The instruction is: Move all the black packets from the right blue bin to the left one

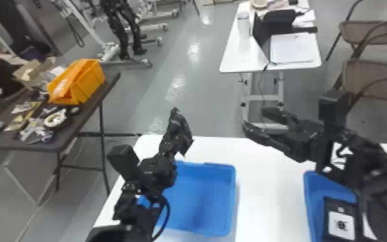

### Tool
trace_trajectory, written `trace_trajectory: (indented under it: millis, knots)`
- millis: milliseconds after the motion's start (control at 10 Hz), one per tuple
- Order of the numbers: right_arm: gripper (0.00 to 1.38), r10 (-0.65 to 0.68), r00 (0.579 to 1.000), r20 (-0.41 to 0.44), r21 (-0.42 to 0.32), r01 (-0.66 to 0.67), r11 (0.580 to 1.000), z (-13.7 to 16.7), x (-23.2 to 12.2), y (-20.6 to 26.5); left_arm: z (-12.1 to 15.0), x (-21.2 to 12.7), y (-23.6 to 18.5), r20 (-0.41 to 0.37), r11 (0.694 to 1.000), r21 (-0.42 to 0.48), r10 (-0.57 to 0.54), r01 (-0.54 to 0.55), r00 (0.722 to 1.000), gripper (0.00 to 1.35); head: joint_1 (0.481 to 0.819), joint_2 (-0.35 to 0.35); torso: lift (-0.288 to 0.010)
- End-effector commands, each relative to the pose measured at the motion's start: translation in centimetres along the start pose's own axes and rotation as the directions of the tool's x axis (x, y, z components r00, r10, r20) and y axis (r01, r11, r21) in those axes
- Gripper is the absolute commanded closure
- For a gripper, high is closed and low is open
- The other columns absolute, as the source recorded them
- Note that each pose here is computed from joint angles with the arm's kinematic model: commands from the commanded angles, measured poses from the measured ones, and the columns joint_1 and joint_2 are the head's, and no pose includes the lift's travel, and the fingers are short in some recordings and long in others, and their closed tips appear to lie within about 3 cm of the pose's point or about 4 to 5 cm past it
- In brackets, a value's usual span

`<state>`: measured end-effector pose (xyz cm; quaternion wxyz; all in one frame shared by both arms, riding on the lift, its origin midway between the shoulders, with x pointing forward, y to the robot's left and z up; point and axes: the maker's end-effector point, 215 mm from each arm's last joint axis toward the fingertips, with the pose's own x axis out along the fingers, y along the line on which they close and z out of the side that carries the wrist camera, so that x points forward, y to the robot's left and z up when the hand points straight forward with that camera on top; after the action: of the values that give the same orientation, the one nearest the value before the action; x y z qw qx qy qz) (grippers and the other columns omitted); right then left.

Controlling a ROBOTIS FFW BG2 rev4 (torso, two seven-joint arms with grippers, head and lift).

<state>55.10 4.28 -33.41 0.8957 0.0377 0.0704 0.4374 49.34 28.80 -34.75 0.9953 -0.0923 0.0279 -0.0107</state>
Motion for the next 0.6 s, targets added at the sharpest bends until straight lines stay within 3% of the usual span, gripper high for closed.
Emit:
trace_trajectory:
  millis: [0,200,300,400,500]
  knots:
    - [0.26,-0.117,0.993,-0.005,0.039,0.117,0.992,-1.5,-4.1,-3.4,-2.6,-3.0,3.5,-0.027,0.985,0.154,0.09,-0.084,0.996,1.12,0.695,0.333,0.0]
    - [0.26,-0.232,0.972,-0.033,0.099,0.234,0.967,-4.6,-9.9,-5.7,-2.9,-5.2,6.1,0.028,0.925,0.341,0.171,-0.171,0.985,1.08,0.695,0.33,0.0]
    - [0.26,-0.278,0.959,-0.044,0.09,0.281,0.955,-5.4,-12.0,-6.0,-2.1,-5.9,6.3,0.096,0.913,0.36,0.17,-0.194,0.981,0.62,0.695,0.32,0.0]
    - [0.26,-0.325,0.942,-0.082,0.02,0.328,0.945,-5.9,-13.7,-6.4,-2.9,-5.7,6.1,0.061,0.926,0.34,0.153,-0.164,0.986,0.09,0.695,0.307,0.0]
    - [0.26,-0.354,0.929,-0.106,-0.029,0.353,0.935,-6.3,-14.8,-6.5,-3.4,-5.1,5.3,0.047,0.95,0.291,0.107,-0.116,0.993,0.0,0.695,0.297,0.0]
